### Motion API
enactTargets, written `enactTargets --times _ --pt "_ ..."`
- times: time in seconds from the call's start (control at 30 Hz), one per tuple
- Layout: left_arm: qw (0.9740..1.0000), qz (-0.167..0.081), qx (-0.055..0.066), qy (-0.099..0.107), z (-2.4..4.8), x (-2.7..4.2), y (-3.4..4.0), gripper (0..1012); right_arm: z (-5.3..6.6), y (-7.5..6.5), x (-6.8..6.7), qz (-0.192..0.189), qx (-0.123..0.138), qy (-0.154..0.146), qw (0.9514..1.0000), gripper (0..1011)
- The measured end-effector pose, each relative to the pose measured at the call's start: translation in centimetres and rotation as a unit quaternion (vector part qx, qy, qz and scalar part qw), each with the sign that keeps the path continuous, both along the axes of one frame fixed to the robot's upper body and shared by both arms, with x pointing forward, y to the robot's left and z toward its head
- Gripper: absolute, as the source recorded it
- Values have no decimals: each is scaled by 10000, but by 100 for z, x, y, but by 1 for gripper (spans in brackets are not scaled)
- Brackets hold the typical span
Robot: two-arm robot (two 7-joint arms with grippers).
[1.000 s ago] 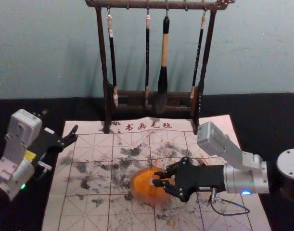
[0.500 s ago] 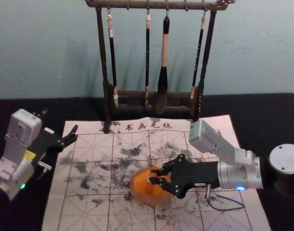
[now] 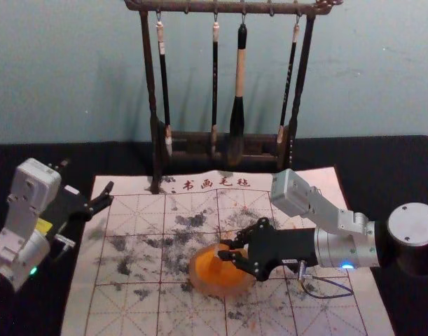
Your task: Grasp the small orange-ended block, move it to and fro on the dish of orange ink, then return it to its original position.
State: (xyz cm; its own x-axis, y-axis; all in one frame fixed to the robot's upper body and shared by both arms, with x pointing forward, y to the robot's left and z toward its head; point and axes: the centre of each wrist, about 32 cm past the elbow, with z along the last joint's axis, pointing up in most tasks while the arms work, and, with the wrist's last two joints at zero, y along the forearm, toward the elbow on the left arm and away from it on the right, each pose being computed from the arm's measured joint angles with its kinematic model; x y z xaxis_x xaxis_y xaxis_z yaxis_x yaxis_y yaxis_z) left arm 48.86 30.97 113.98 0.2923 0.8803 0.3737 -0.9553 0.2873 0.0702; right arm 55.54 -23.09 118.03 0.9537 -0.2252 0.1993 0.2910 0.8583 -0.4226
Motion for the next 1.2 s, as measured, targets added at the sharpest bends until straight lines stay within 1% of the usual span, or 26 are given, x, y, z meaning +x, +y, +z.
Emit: enactTargets --times 0.2,0.53,1.0,1.2 --pt "10000 0 0 0 0 0 0 1001 22 -25 8 -32 -58 -37 10000 104" --pt "10000 0 0 0 0 0 0 1001 121 -106 -21 -79 -213 -114 9997 104" --pt "10000 0 0 0 0 0 0 1001 278 -186 -190 27 -489 -139 9987 104" --pt "10000 0 0 0 0 0 0 1001 313 -163 -209 89 -631 -138 9979 104"
